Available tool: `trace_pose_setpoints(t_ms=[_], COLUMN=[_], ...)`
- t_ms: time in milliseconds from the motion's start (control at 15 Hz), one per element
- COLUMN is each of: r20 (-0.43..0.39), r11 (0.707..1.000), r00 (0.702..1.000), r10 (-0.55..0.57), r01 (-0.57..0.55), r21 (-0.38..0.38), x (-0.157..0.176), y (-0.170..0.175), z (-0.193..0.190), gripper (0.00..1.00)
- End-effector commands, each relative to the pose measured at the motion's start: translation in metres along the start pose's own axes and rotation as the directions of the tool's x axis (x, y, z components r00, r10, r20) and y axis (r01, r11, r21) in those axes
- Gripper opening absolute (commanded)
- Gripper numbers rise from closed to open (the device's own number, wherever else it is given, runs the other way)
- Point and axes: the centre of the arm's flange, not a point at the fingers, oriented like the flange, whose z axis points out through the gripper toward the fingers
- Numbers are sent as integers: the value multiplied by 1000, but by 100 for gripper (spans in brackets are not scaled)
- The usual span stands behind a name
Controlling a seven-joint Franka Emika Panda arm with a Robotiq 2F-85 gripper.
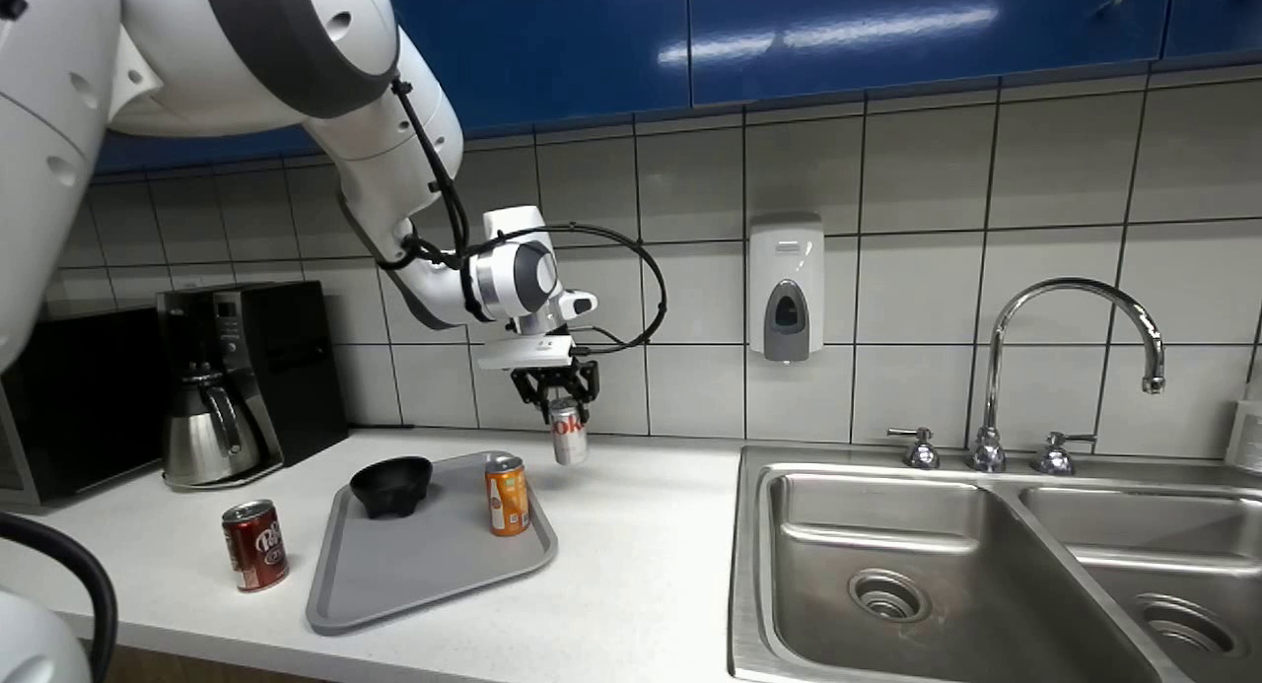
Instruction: Remove the contents on the tray
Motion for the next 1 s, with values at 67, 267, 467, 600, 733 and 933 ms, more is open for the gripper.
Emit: trace_pose_setpoints(t_ms=[67, 267, 467, 600, 733, 933], r20=[4, 5, 10, 15, 26, 37], r11=[1000, 1000, 1000, 1000, 1000, 1000], r00=[1000, 1000, 1000, 1000, 1000, 999], r10=[3, -3, -9, -7, -2, 3], r01=[-3, 2, 9, 6, 1, -4], r21=[23, 24, 28, 29, 29, 30], x=[7, 3, 2, 1, 1, -2], y=[21, 23, 25, 28, 33, 38], z=[-1, 0, 2, 6, 12, 18], gripper=[39, 39, 39, 39, 39, 39])
